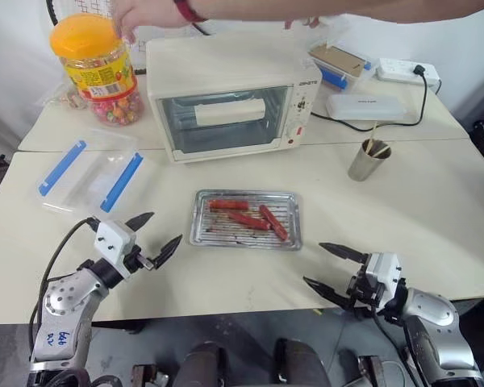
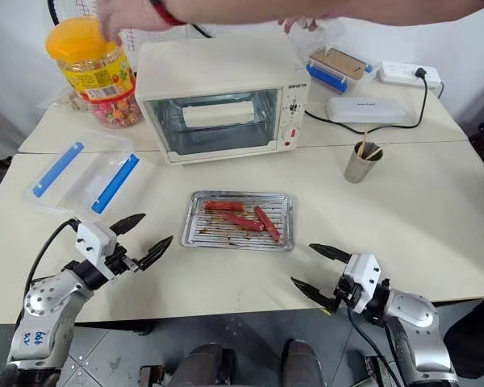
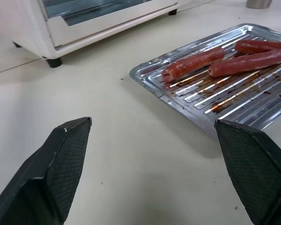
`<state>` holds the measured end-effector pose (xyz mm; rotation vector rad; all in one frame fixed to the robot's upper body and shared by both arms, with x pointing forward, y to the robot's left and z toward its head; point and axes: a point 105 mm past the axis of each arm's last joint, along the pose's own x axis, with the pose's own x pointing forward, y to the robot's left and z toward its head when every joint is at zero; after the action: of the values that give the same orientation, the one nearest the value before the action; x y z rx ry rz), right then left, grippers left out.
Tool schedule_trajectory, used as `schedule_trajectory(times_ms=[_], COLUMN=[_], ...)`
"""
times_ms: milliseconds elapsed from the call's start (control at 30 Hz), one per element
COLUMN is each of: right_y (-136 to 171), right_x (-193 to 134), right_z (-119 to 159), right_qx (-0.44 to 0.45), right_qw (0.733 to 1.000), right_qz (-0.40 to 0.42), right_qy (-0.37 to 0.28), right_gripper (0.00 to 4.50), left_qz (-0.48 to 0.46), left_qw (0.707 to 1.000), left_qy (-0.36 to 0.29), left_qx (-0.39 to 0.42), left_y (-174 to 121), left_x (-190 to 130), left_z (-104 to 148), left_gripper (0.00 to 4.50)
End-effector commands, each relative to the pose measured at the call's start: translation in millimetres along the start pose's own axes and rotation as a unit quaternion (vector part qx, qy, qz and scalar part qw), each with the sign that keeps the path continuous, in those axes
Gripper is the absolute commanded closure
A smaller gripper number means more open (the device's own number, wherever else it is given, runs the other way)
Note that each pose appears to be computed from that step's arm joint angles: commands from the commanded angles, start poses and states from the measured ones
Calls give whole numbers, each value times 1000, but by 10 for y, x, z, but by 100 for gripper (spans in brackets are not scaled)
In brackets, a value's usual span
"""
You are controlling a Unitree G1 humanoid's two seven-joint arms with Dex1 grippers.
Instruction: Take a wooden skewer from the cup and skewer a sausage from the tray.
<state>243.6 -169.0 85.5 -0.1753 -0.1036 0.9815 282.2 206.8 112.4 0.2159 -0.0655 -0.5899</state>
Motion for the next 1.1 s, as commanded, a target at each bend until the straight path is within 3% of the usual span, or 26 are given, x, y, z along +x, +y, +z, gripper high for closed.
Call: schedule_trajectory(times_ms=[33,1100], right_y=[25,47], right_x=[-9,-106], right_z=[106,99], right_qx=[-17,-19], right_qw=[1000,1000], right_qz=[-4,-8], right_qy=[-17,-1], right_gripper=[0,0], left_qz=[-4,-22], left_qw=[1000,1000], left_qy=[-11,-10], left_qx=[4,-6], left_y=[-14,-120], left_x=[25,63], left_z=[40,-24], left_gripper=[3,3])
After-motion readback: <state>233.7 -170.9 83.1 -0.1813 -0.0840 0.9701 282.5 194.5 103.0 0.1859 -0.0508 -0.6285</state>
